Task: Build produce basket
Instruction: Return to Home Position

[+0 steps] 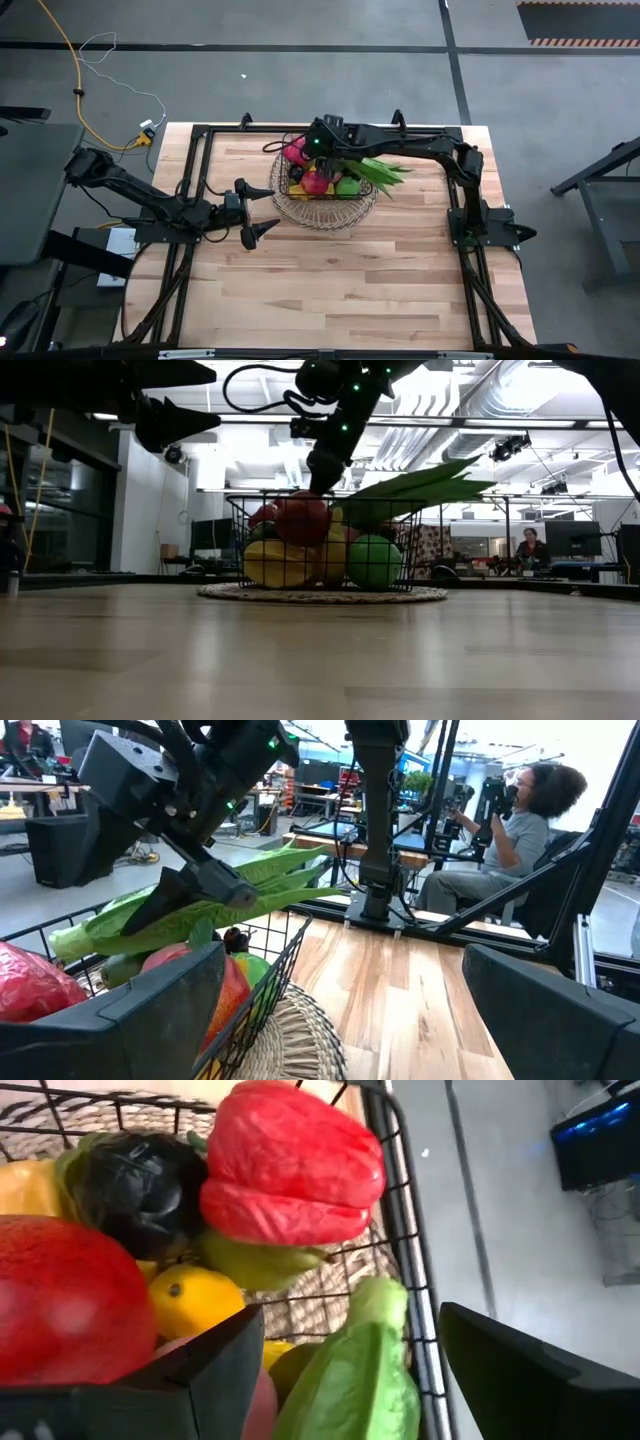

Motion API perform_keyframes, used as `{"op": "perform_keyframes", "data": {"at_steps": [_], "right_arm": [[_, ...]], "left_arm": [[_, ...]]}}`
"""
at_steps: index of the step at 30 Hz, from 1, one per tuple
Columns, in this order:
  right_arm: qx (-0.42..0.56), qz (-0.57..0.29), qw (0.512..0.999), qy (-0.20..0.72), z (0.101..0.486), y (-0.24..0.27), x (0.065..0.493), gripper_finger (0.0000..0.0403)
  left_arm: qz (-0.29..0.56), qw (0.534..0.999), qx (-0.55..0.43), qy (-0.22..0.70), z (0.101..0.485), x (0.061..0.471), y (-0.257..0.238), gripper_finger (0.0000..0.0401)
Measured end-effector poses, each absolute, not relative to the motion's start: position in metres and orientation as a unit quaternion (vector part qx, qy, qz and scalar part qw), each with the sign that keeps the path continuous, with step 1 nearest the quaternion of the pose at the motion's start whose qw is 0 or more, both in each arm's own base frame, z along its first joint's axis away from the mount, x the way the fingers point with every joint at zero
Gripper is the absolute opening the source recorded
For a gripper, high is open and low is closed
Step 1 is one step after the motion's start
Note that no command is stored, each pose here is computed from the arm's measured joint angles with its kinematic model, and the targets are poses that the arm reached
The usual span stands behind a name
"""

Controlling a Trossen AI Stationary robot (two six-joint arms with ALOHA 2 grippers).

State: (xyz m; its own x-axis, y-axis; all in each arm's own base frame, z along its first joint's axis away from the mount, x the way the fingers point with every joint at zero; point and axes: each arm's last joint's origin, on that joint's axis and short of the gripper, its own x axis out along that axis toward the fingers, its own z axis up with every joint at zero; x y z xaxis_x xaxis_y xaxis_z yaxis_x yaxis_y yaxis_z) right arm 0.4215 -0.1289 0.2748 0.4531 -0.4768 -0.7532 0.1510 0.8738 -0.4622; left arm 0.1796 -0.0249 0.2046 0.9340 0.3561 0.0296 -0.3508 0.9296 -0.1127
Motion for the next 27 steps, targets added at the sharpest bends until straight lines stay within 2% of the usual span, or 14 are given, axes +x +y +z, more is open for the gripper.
{"op": "perform_keyframes", "data": {"at_steps": [4, 8, 12, 17, 21, 27], "right_arm": [[-0.196, -0.195, 0.832, 0.481, 0.280, -0.126, 0.423, 0.0291], [-0.197, -0.198, 0.838, 0.468, 0.304, -0.119, 0.410, 0.0291], [-0.167, -0.209, 0.843, 0.466, 0.340, -0.105, 0.376, 0.0291], [-0.122, -0.214, 0.860, 0.447, 0.366, -0.075, 0.322, 0.0291], [-0.098, -0.198, 0.894, 0.391, 0.363, -0.041, 0.278, 0.0291], [-0.058, -0.158, 0.963, 0.209, 0.341, -0.001, 0.231, 0.0291]], "left_arm": [[0.180, 0.982, -0.053, -0.025, 0.205, 0.180, -0.025, 0.0395], [0.180, 0.982, -0.050, -0.018, 0.203, 0.180, -0.025, 0.0395], [0.181, 0.983, -0.040, -0.015, 0.203, 0.180, -0.025, 0.0395], [0.181, 0.983, -0.037, -0.012, 0.203, 0.180, -0.025, 0.0395], [0.181, 0.983, -0.039, -0.013, 0.203, 0.180, -0.025, 0.0395], [0.158, 0.987, -0.039, -0.012, 0.203, 0.180, -0.026, 0.0395]]}}
